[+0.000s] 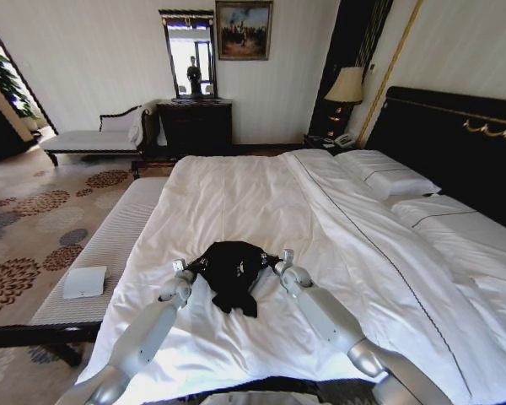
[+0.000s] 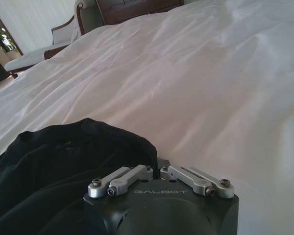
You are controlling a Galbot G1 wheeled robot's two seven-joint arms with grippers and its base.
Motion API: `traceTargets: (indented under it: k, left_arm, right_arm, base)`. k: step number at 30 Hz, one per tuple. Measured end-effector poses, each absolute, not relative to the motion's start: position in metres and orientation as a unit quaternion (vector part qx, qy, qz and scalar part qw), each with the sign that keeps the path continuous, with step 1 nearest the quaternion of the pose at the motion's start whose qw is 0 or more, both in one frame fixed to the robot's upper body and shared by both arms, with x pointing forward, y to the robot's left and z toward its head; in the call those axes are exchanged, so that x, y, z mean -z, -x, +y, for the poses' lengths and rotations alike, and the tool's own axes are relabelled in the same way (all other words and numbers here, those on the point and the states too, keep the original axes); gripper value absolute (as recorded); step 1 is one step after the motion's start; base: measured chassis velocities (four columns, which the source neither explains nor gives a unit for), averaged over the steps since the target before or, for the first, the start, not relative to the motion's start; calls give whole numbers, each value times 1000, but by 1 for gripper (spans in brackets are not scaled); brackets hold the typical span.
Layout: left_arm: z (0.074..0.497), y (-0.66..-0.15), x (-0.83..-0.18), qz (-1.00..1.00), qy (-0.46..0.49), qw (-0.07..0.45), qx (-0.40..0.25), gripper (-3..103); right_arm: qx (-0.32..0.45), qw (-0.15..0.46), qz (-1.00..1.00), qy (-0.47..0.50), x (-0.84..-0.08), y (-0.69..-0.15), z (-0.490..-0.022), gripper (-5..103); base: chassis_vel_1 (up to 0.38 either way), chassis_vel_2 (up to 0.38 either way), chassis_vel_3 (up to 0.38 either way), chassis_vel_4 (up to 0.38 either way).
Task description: Fold the clothes on the bed.
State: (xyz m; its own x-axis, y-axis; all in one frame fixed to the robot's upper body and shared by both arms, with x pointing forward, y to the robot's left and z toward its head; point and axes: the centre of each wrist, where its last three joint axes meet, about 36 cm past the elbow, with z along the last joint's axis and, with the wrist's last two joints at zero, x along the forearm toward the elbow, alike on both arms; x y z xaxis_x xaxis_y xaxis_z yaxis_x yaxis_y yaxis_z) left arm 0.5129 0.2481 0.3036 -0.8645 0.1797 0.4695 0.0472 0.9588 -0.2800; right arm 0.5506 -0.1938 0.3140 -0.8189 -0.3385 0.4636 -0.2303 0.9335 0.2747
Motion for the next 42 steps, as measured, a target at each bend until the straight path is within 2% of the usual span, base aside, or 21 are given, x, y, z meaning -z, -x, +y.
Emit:
traceTargets:
  k: [1,2,4,6,32,42]
  left_arm:
    - [247,-513,-304,-957,59,252,-129,14]
    - [247,-513,-304,-957,59,252,-129,14]
    - [247,-513,-306,-958,60,250,-127,3]
    - [247,-513,-309,-959,60,246,-126,2]
    - [252,-490,-371,-973,73,187,-111,2]
    - [255,-485,-433,-981,102,127,-104,2]
  right_arm:
    - [104,261,-948,-150,-314,-551,-194,1]
    - [104,261,-948,-150,-314,-551,-194,1]
    - [104,260,-948,-150,-314,-550,-194,1]
    - [104,259,-948,-149,-314,-549,-195,1]
    - [117,234,-954,-144,-348,-530,-216,1]
    - [128,176,-960,-178,-439,-527,-212,1]
  base:
    - [0,0,0,0]
    - [0,0,0,0]
    - [0,0,0,0]
    - [0,0,0,0]
    - [0,0,0,0]
    - [0,0,0,0]
